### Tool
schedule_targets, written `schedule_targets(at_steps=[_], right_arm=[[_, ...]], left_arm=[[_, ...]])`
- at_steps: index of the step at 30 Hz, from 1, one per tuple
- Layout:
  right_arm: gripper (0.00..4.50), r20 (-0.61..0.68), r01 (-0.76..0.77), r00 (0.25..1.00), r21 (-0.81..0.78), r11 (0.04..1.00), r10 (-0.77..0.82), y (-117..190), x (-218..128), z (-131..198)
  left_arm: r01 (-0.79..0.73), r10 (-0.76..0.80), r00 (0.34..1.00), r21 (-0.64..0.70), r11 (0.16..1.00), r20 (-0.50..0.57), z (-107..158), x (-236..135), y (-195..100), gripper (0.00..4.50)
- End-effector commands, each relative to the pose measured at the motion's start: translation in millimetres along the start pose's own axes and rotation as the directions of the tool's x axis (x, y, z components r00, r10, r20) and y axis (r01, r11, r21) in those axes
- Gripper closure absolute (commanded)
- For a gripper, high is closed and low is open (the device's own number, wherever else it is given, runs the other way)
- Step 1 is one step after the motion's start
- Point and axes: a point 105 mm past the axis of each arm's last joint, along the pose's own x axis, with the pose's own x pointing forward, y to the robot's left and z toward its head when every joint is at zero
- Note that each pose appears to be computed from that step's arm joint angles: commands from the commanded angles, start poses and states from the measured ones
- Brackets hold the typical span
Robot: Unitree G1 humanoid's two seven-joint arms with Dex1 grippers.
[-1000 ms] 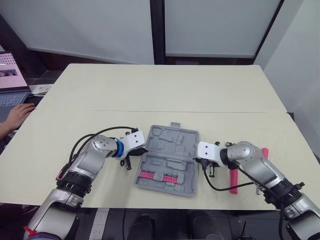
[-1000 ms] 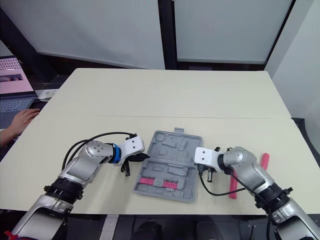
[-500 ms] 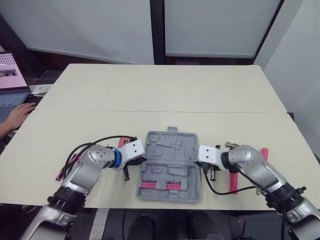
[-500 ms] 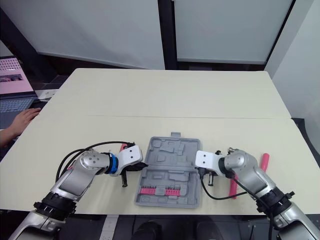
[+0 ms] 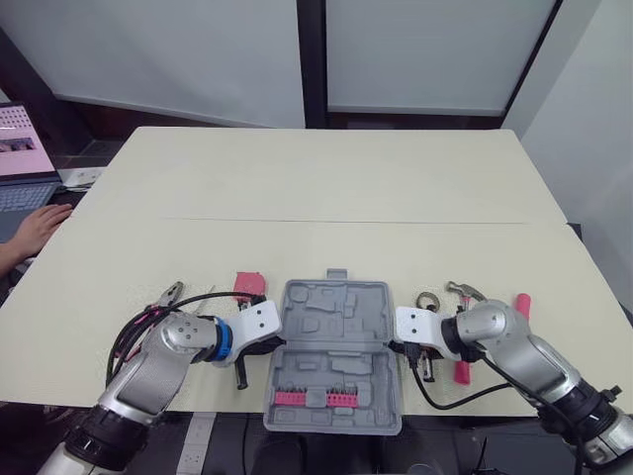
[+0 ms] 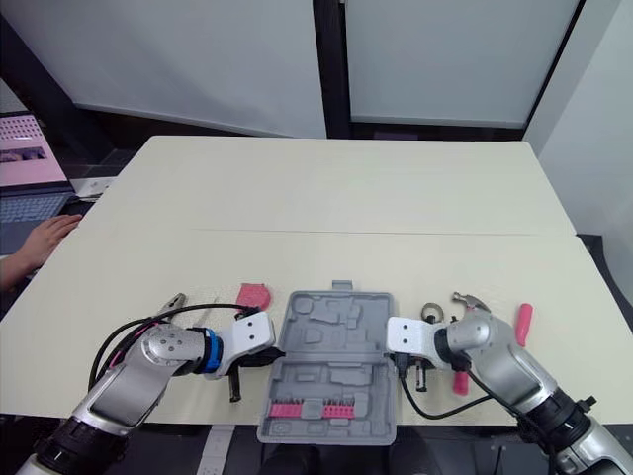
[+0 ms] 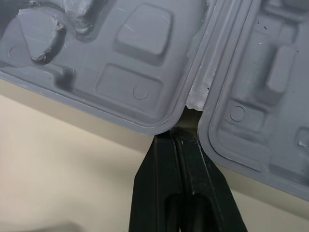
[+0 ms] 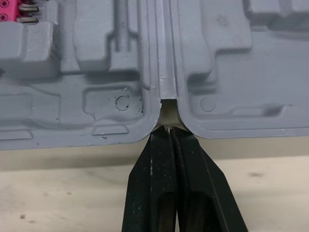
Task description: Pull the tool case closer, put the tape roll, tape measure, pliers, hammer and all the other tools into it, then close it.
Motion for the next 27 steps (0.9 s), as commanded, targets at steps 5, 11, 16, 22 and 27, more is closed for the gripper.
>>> schedule_targets(at_steps=[5,11,16,22,27], right_arm=[[4.47,0.045,-0.056,0.997,-0.039,0.998,0.058,15,0,15],[4.47,0.038,-0.061,0.997,-0.047,0.997,0.063,17,2,13],[4.47,0.03,-0.043,0.999,-0.048,0.998,0.045,11,2,11],[4.47,0.027,-0.025,0.999,-0.046,0.999,0.026,5,-1,10],[4.47,0.017,-0.018,1.0,-0.036,0.999,0.019,5,-1,6]], left_arm=[[0.066,-0.065,0.998,-0.01,0.998,0.004,2,3,-20,4.5],[0.089,-0.089,0.996,-0.011,0.996,-0.016,-1,3,-28,4.5],[0.072,-0.073,0.997,-0.013,0.997,-0.023,-3,3,-24,4.5],[0.059,-0.06,0.998,-0.013,0.998,-0.031,-5,1,-19,4.5],[0.057,-0.058,0.998,-0.017,0.998,-0.032,-6,1,-19,4.5]])
